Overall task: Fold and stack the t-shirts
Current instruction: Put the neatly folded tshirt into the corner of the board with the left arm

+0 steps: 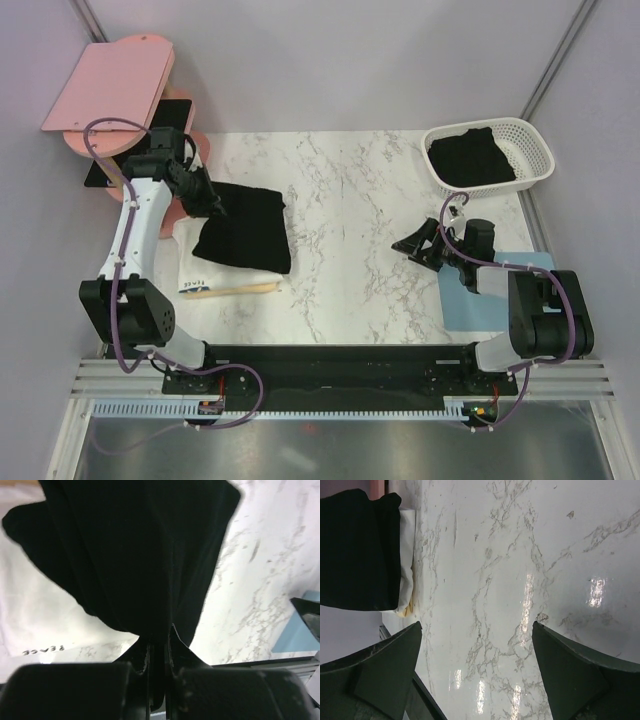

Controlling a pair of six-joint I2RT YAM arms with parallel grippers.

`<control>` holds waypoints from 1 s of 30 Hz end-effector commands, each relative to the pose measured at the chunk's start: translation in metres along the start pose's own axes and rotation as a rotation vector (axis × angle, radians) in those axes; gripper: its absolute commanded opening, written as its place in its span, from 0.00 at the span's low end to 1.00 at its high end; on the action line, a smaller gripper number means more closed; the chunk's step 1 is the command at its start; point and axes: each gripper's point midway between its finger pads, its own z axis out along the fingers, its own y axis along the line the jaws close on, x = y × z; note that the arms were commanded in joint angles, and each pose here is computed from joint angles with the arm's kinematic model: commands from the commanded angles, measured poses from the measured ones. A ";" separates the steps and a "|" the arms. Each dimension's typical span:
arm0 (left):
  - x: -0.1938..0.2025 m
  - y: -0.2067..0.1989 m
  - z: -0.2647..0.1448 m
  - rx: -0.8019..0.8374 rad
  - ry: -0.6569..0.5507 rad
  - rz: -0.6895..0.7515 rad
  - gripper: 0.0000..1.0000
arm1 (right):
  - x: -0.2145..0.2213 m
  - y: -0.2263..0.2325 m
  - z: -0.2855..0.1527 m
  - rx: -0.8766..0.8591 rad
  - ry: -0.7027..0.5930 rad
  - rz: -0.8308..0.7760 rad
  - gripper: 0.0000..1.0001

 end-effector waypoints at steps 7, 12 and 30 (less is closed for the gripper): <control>0.041 0.072 0.025 -0.106 0.133 -0.032 0.02 | -0.001 0.001 0.004 -0.042 -0.001 -0.010 0.98; 0.037 0.094 0.021 -0.233 0.111 -0.036 0.02 | 0.002 -0.001 0.005 -0.034 0.009 -0.011 0.98; 0.007 0.074 -0.026 -0.260 -0.080 0.021 1.00 | 0.009 -0.013 0.010 -0.020 0.026 0.015 0.98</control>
